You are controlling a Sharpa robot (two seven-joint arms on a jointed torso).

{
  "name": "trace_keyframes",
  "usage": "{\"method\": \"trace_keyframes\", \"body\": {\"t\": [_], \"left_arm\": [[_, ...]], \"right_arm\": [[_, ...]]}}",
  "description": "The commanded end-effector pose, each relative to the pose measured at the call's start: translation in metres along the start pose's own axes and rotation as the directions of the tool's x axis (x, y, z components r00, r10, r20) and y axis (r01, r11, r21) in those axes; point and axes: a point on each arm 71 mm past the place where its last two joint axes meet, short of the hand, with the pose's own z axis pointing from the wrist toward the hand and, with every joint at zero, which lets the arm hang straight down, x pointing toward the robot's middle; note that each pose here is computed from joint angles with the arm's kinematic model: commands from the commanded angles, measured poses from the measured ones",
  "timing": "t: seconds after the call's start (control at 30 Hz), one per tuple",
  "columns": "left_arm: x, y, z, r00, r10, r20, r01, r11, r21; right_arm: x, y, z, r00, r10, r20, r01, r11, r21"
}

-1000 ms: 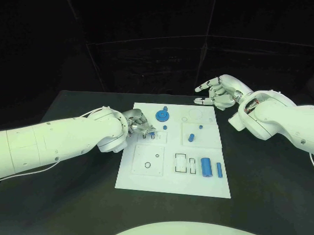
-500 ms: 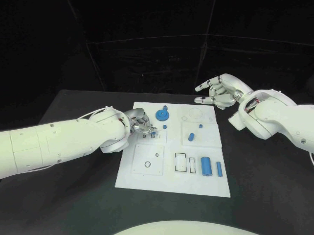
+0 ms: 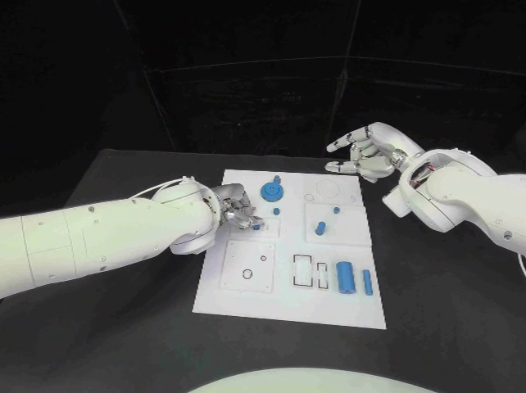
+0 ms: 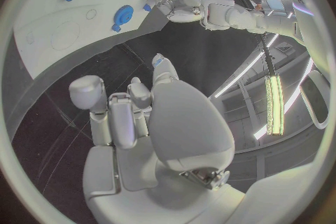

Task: Assemble the parts on the task board

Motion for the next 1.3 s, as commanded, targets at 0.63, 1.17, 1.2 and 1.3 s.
{"method": "trace_keyframes", "body": {"t": [0.63,1.17,1.2,1.3], "left_arm": [[0.0023,0.0030,0.0002,0.999,0.039,-0.036,-0.040,0.999,-0.030],[0.0051,-0.0012,0.0032,0.996,0.057,-0.068,-0.059,0.998,-0.025],[0.0050,-0.0013,0.0035,0.996,0.057,-0.068,-0.059,0.998,-0.026],[0.0046,-0.0014,0.0045,0.996,0.059,-0.068,-0.061,0.998,-0.027]], "right_arm": [[0.0005,0.0021,0.0012,1.000,0.003,-0.004,-0.003,1.000,-0.012],[0.0012,0.0026,0.0015,1.000,0.003,-0.006,-0.003,1.000,-0.013],[0.0012,0.0027,0.0016,1.000,0.003,-0.007,-0.003,1.000,-0.013],[0.0013,0.0028,0.0016,1.000,0.003,-0.007,-0.003,1.000,-0.013]]}}
